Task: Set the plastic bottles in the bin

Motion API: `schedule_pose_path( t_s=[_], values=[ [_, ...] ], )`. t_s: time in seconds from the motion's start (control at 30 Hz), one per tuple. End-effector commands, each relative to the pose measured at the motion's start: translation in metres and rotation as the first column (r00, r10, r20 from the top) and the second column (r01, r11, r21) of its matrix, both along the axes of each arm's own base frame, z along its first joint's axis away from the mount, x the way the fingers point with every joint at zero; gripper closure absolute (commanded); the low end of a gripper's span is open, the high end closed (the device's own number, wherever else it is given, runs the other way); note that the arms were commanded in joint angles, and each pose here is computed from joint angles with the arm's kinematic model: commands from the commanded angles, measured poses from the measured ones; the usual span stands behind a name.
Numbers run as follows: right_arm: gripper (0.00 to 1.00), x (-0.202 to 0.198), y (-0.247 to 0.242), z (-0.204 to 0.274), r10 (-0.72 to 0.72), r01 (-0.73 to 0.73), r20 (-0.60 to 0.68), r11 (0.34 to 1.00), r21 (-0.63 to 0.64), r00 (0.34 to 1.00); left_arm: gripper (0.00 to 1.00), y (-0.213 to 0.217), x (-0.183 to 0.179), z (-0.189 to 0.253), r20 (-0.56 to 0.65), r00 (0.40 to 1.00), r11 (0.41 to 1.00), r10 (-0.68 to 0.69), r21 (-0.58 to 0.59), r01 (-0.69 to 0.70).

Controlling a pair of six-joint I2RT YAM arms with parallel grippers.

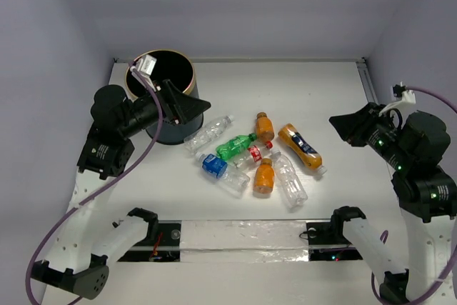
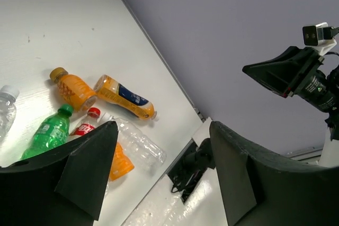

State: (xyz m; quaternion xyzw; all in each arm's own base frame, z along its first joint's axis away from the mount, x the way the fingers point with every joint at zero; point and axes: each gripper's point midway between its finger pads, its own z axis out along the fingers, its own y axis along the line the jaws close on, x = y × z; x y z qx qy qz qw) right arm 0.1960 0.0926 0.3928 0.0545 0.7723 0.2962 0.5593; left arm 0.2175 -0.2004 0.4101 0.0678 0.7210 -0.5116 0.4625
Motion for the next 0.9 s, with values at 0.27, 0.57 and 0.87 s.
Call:
schedule_pose_path(
  t_s=[0.27,0.57,0.87],
  values=[
    [1.00,-0.011,0.003,-0.029,0.043,-0.045,-0.056,0.999,-0.031,0.997,0.97,-0.047,-0.021,-0.052,-0.081,0.996,0.994,-0.036,0.102,0.044],
    [1.00,-0.016,-0.003,-0.096,0.015,-0.033,-0.220,0.996,-0.079,0.975,1.00,-0.014,-0.031,-0.179,-0.447,0.796,0.901,0.409,0.334,-0.275],
    [0.75,-0.019,0.004,-0.155,0.071,-0.110,-0.365,0.990,-0.087,0.928,0.29,0.013,-0.052,-0.267,-0.572,0.599,0.826,0.560,0.441,-0.352]
  ],
)
